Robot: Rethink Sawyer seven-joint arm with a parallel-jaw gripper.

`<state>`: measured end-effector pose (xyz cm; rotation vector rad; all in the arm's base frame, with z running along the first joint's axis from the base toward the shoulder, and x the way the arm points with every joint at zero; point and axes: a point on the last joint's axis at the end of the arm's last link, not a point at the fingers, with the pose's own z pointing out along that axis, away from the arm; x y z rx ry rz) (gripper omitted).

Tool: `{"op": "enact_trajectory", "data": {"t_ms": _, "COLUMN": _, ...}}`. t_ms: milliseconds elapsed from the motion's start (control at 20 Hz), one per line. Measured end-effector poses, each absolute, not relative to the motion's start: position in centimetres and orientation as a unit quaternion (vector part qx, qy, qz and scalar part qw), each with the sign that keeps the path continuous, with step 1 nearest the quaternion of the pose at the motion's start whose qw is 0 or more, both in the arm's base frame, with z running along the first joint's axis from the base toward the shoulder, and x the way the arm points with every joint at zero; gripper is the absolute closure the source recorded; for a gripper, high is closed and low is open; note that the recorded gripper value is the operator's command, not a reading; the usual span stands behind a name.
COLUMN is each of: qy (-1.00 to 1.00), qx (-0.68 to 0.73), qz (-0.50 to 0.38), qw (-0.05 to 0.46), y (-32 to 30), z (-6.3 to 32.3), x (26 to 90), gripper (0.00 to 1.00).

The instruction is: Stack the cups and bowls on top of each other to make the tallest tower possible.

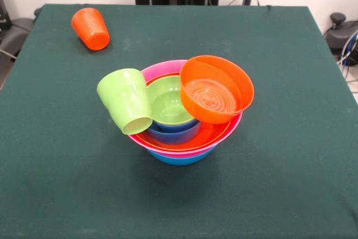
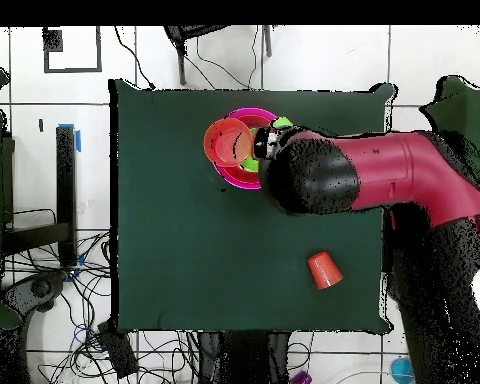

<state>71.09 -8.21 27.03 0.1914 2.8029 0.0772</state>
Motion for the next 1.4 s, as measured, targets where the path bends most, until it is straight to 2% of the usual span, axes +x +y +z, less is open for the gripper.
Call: {"op": "enact_trajectory", "data": {"t_ms": 1400, "qy": 0.985, "qx": 0.065, "qz": 0.019, "qw": 0.162, "y": -8.78, "z": 26.59, "x": 70.51, "gripper": 0.00}}
